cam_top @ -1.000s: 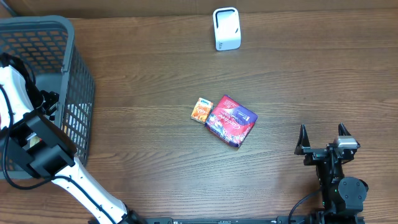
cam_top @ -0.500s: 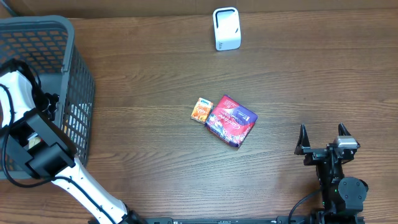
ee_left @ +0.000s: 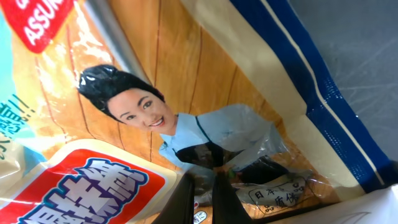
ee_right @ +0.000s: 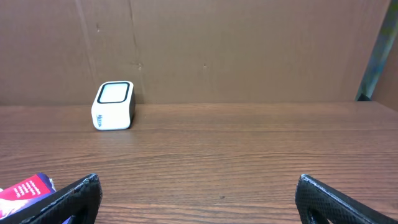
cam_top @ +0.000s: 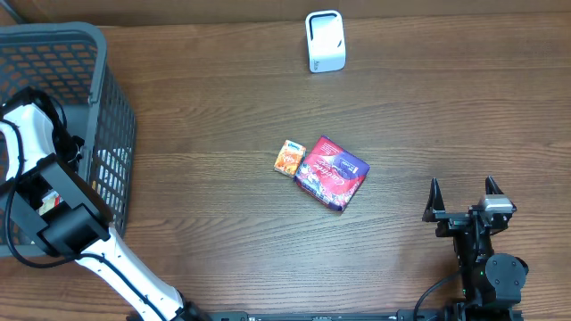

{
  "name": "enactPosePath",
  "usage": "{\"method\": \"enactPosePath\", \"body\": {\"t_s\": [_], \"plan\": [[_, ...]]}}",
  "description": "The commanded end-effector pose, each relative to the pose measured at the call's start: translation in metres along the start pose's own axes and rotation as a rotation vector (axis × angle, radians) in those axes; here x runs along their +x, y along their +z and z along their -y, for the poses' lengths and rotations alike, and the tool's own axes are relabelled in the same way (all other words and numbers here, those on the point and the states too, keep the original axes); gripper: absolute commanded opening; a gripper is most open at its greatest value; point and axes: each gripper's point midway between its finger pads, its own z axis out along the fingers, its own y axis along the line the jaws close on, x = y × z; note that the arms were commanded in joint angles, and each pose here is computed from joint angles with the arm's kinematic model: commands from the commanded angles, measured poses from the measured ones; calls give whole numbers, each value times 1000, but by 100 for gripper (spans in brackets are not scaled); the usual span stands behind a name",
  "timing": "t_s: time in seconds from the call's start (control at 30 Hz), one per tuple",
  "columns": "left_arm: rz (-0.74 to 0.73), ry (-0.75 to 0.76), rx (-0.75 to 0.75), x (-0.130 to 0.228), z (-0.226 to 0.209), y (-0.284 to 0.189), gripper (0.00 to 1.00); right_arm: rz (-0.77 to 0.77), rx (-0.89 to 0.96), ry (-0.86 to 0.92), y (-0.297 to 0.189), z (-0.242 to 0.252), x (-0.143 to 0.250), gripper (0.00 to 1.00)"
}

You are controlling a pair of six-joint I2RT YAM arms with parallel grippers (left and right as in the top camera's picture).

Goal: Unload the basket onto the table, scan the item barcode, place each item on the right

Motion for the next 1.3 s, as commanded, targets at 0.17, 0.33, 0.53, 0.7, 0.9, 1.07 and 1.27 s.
{"method": "enactPosePath", "body": {"t_s": [0.17, 0.33, 0.53, 0.7, 0.9, 1.07, 1.27], "plan": [[-70, 49, -5, 9, 2, 21, 10, 5, 8, 2, 0, 1, 1, 100], [-27, 39, 67, -5, 15, 6, 59, 5, 8, 2, 0, 1, 1, 100], [27, 3, 116, -20, 25, 2, 92, 6, 8, 2, 0, 1, 1, 100], [51, -130, 135, -28, 28, 1, 92, 5, 8, 2, 0, 1, 1, 100], [96, -173, 163, -40, 34, 0, 93, 5, 8, 2, 0, 1, 1, 100], [109, -176, 165, -43, 35, -1, 93, 5, 8, 2, 0, 1, 1, 100], [93, -173, 119, -36, 28, 12, 94, 6, 8, 2, 0, 1, 1, 100]]}}
